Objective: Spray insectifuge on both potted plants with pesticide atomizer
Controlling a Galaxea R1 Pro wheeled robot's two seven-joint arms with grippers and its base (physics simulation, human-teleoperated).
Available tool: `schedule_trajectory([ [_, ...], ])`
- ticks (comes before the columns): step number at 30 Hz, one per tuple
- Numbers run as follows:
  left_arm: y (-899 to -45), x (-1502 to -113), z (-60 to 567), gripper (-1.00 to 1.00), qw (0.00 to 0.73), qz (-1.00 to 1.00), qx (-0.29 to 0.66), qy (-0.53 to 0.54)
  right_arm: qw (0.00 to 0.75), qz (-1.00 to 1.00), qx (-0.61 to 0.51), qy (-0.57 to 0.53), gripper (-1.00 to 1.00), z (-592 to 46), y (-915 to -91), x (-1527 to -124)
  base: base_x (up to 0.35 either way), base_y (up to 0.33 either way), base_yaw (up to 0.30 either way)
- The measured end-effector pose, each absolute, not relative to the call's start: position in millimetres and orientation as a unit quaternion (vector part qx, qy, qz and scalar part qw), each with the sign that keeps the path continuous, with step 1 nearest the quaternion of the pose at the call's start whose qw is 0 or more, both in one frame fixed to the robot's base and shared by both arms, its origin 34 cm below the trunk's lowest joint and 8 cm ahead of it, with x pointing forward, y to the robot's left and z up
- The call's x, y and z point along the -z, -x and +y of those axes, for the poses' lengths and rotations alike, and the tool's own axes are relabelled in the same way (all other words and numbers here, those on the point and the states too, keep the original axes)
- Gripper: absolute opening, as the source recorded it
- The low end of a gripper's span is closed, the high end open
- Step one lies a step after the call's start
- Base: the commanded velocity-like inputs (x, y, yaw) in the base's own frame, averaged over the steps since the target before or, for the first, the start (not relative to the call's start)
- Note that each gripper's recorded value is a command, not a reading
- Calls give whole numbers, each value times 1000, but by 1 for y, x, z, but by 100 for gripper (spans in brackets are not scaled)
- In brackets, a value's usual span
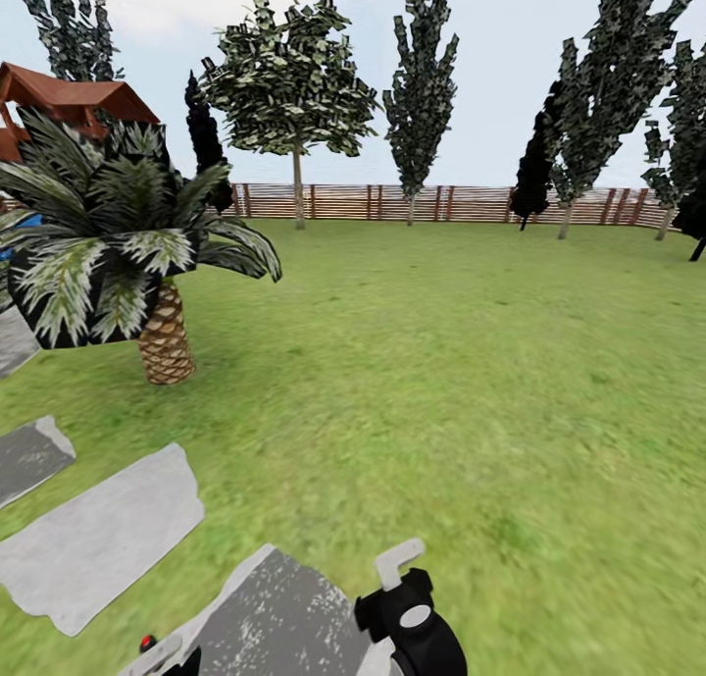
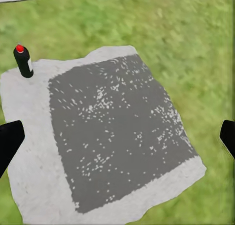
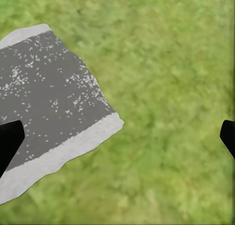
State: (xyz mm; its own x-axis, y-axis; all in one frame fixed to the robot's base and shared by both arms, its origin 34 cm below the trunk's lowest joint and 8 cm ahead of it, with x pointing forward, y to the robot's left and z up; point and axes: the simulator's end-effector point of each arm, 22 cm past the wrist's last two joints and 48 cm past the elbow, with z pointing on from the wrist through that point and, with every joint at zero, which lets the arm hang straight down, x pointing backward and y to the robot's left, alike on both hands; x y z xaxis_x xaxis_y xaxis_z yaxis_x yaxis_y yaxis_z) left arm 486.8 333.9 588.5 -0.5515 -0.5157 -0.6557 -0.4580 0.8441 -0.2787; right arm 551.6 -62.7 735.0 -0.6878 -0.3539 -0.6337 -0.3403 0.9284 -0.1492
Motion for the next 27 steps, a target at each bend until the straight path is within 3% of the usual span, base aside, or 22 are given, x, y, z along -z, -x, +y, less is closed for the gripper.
schedule_trajectory([
  [10,-488,-591,334,100,365,891,47,267,349,918,7,188,100,-62,-552,-735,313,-18,257],
  [19,-490,-593,337,100,364,892,47,265,351,915,3,200,100,-52,-549,-737,301,154,269],
  [22,-527,-619,334,100,386,884,59,256,351,914,3,202,100,-50,-548,-737,279,144,269],
  [27,-567,-648,316,100,347,906,71,233,349,915,5,202,100,-52,-548,-736,84,37,269],
])
